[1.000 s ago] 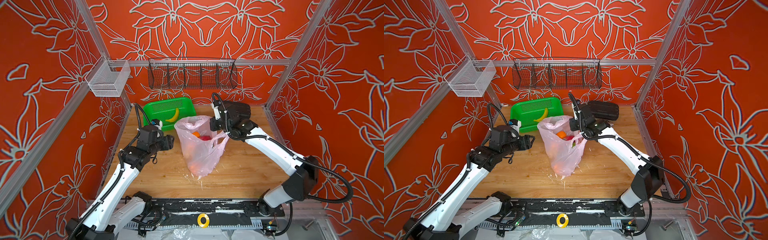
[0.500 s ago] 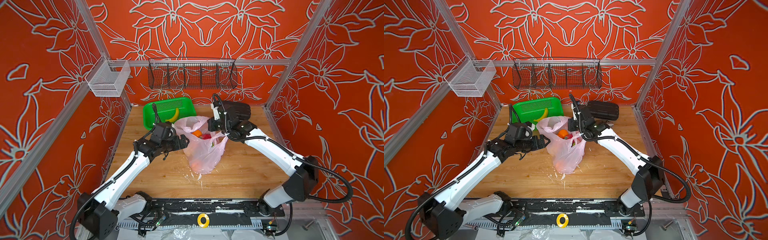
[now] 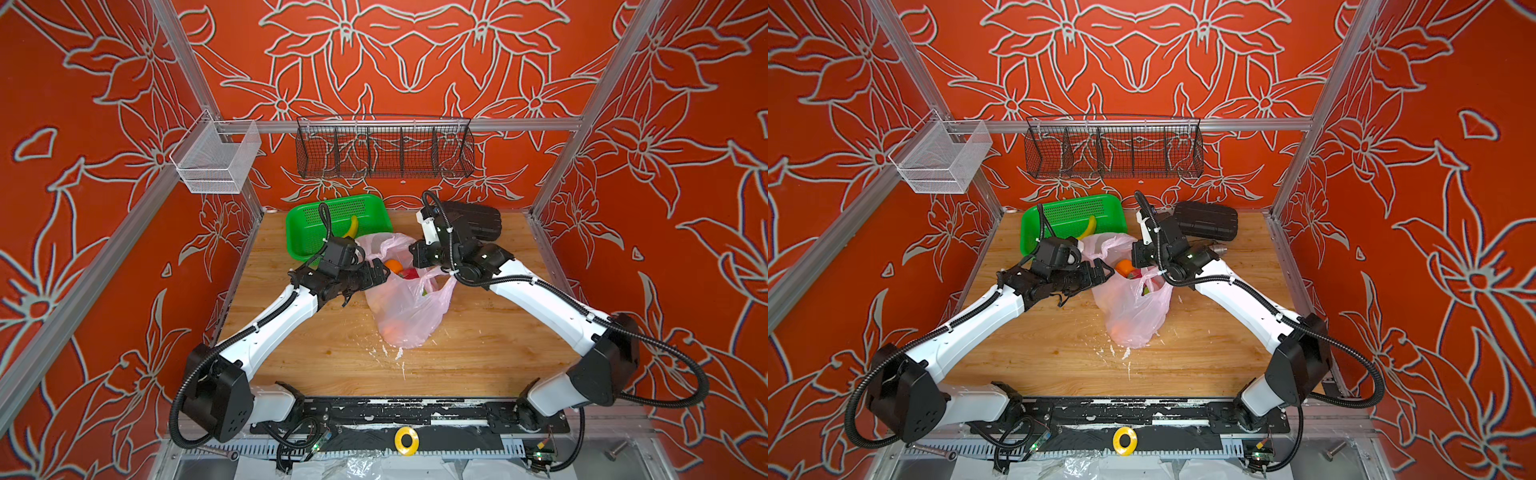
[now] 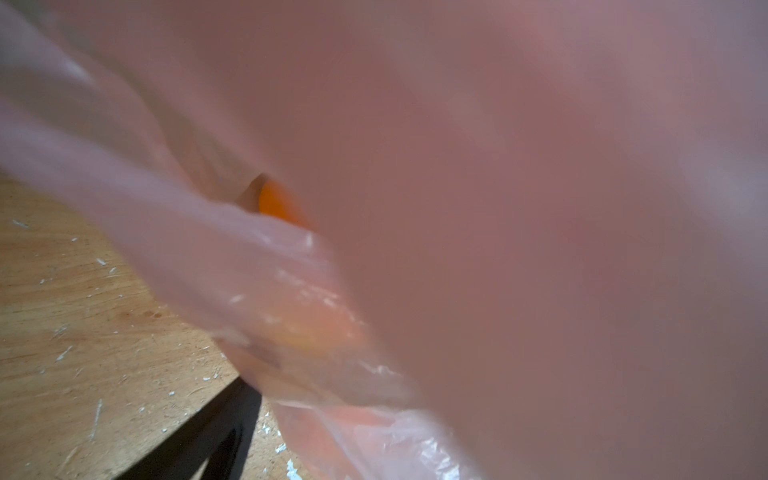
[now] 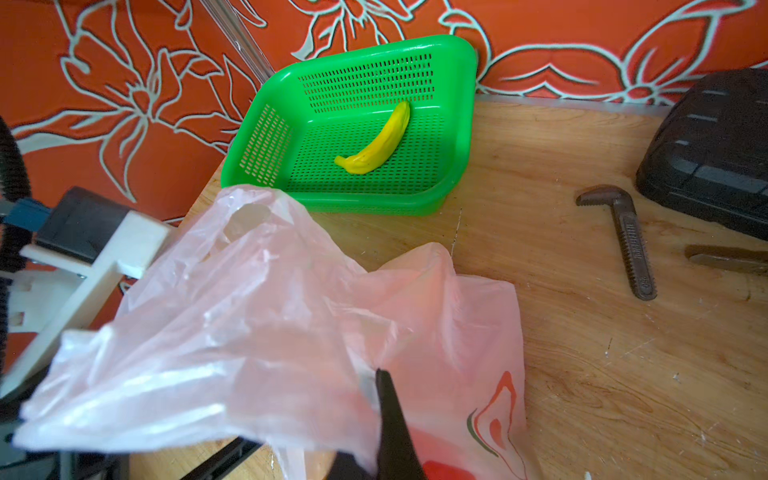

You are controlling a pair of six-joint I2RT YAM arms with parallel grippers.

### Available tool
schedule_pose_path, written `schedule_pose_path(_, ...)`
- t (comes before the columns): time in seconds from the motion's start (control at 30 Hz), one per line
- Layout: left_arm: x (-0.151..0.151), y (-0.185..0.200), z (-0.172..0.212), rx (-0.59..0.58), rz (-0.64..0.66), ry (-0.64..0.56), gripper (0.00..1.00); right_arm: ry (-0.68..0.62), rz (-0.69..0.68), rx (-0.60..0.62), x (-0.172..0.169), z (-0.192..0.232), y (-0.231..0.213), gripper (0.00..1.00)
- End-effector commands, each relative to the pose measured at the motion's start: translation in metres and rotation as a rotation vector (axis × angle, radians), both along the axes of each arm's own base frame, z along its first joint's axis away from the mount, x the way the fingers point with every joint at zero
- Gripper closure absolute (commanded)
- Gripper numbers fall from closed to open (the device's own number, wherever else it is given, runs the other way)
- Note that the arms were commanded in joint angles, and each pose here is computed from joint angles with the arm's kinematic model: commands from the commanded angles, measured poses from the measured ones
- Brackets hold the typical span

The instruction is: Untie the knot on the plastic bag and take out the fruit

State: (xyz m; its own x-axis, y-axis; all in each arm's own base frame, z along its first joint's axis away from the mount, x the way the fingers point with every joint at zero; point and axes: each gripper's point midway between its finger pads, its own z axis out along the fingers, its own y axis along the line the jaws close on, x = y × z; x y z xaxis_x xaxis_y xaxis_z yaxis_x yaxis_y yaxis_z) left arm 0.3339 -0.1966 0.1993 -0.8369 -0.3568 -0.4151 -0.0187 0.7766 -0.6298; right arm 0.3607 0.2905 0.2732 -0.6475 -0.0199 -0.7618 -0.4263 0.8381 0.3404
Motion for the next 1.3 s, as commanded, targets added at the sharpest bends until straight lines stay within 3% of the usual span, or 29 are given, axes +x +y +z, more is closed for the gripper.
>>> schedule_pose_path(0.0,0.007,-0.004,0.013,-0.031,0.019,-0.028,0.03,-0.023,0.026,0.037,-0.008,0.013,0.006,1.00)
schedule_pose_path(0.2,0.021,-0.022,0.020,-0.071,-0.021,-0.037,0.03,-0.018,0.048,0.030,-0.012,0.010,0.012,1.00)
schedule_pose_path(0.37,0.023,-0.028,0.003,-0.008,-0.050,0.016,0.01,-0.017,0.037,0.014,-0.012,0.008,0.008,1.00)
schedule_pose_path(0.43,0.021,-0.027,-0.007,0.010,-0.052,0.042,0.10,-0.021,0.022,0.001,-0.011,0.007,0.005,1.00)
schedule_pose_path(0.7,-0.004,-0.013,-0.019,0.063,-0.078,0.061,0.76,-0.047,-0.053,-0.084,0.007,-0.001,-0.019,1.00)
schedule_pose_path(0.83,-0.028,0.007,-0.031,0.128,-0.076,0.075,0.96,-0.017,-0.083,-0.137,0.030,-0.018,-0.040,1.00)
schedule_pose_path(1.03,-0.062,0.034,-0.061,0.180,-0.042,0.122,0.98,0.096,-0.105,-0.154,0.079,-0.055,-0.065,1.00)
schedule_pose_path(1.2,-0.077,0.034,-0.080,0.157,-0.068,0.146,0.95,0.229,-0.114,-0.183,0.108,-0.105,-0.069,0.99)
schedule_pose_path(1.27,-0.077,0.032,-0.079,0.154,-0.084,0.138,0.78,0.265,-0.096,-0.181,0.109,-0.112,-0.063,0.81)
